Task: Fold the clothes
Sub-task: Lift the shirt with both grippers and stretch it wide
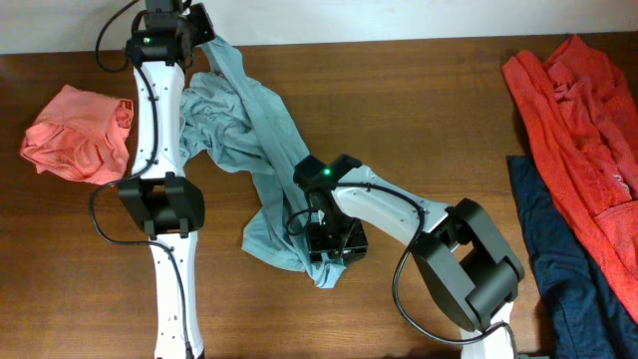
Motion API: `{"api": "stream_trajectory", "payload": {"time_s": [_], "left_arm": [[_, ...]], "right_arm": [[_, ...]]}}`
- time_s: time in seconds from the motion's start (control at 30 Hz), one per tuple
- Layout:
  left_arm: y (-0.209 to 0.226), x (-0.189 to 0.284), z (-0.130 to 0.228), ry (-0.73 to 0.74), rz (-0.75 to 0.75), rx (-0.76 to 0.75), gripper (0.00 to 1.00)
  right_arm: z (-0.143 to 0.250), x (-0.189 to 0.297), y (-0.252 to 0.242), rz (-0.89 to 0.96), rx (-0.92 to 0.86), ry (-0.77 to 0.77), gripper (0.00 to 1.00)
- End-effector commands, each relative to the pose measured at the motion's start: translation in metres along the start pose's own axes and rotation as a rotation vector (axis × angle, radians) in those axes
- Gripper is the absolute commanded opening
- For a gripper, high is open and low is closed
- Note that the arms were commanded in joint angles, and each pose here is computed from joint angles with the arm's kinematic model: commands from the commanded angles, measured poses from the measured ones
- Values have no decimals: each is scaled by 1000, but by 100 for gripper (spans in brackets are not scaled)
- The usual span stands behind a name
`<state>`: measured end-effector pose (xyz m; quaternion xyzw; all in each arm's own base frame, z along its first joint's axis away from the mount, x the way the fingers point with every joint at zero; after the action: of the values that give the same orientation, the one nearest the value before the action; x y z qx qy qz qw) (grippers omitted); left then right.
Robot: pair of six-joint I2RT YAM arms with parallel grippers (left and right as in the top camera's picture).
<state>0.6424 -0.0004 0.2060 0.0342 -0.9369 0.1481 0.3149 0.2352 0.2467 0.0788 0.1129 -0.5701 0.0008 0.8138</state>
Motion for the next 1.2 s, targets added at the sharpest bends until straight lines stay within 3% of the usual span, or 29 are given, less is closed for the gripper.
{"api": "stream_trajectory", "payload": {"time_s": [0.0,0.17,0.27,0.4,0.43,0.6,0.77,0.97,1.07,1.17], "left_arm": [[-6,26,-25,-67,13,-17,1],[-6,26,-25,-66,13,-17,1],[-6,26,-24,-63,12,-16,1],[-6,26,-24,-62,11,-16,1],[-6,26,-24,-62,11,-16,1],[-6,27,-23,-53,11,-16,1],[-11,56,-36,-57,11,-66,1],[-30,152,-83,-167,46,-131,1],[-38,208,-103,-237,57,-173,1],[-43,263,-118,-310,71,-173,1]], "right_arm": [[11,-3,9,-8,22,23,59],[14,-6,8,1,23,38,50],[14,-6,8,1,21,39,36],[16,-6,5,17,14,48,7],[16,-6,4,24,13,43,4],[1,7,-7,53,-11,-26,4],[-23,77,-30,-39,-36,-197,4],[-21,206,-92,-98,-20,-459,4],[-6,264,-115,-64,68,-581,4],[12,309,-135,15,31,-700,4]]}}
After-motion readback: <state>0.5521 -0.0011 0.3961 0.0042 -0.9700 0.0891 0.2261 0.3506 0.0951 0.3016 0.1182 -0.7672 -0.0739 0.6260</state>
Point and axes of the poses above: each gripper's point midway between its finger pads, its own x axis back along the fingers, its own y axis along the line the jaws close on, z = x × y, the point moved 6 cm from there along x, back along the fingers, and after that the axes turned 1 degree about x, right-handed, at the moved point
